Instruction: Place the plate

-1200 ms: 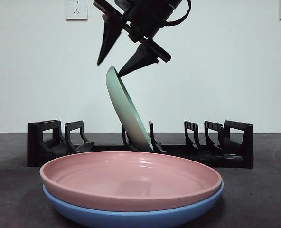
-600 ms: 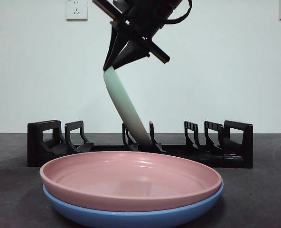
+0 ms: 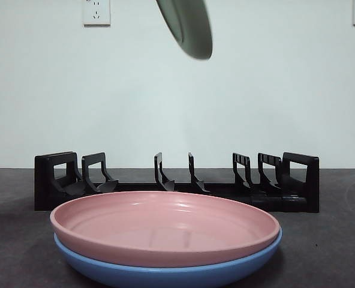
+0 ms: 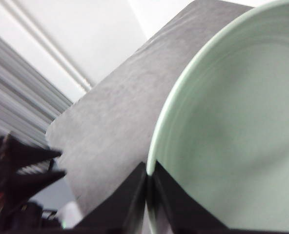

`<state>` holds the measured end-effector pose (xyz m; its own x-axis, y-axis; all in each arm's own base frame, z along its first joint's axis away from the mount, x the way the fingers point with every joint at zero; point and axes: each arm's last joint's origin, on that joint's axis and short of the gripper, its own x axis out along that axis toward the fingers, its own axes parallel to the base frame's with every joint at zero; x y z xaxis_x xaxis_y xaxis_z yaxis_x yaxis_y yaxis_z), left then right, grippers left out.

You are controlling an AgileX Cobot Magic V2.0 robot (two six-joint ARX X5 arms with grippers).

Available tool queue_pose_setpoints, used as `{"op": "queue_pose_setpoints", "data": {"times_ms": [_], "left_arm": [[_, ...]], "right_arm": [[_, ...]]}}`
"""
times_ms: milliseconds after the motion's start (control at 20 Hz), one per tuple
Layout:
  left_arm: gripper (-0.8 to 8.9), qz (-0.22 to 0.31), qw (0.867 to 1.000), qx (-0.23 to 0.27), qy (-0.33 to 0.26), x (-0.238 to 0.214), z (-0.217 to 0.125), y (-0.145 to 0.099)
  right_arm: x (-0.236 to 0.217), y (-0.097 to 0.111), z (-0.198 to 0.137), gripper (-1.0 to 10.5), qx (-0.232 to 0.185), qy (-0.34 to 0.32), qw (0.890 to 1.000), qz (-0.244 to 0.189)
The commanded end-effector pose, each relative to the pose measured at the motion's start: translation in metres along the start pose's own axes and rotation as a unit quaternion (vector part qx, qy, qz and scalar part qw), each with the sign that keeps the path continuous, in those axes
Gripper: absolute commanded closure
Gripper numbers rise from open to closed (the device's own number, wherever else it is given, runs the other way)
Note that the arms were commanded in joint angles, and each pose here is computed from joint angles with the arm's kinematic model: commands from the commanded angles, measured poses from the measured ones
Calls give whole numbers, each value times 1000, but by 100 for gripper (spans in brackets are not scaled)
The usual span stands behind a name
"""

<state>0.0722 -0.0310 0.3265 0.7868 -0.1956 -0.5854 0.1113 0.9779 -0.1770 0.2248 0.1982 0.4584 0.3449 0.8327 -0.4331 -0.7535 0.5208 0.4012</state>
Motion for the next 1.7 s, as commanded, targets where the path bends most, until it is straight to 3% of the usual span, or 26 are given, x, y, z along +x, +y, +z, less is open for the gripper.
{"op": "queue_pose_setpoints", "data": {"times_ms": [50,250,500,650,850,950,1250,1550,1700], "left_arm": [[536,-1,1000,-4,-10,-2,4,-1],[536,-1,1000,-3,-11,-2,4,-1],[536,-1,1000,-4,-11,-2,4,-1],[536,0,1000,-4,-11,-2,4,-1],[536,0,1000,-3,-10,-2,4,-1],[536,0,1000,-3,-10,-2,4,-1],[536,0,1000,-3,-10,-2,4,-1],[536,0,1000,-3,-10,-2,4,-1],[536,0,1000,-3,-10,-2,4,-1]], "right_arm": [[-23,19,-9,936,-49,-26,998,18],[-52,39,-56,936,-91,-90,991,31],[-62,45,-117,936,-102,-115,988,9],[-50,51,-147,937,-125,-79,989,-4],[-19,64,-185,937,-159,24,987,-25],[-2,70,-199,937,-184,77,979,-43],[60,72,-228,937,-273,195,940,-69],[96,64,-249,936,-333,261,901,-99],[105,62,-255,936,-347,280,890,-99]]}}
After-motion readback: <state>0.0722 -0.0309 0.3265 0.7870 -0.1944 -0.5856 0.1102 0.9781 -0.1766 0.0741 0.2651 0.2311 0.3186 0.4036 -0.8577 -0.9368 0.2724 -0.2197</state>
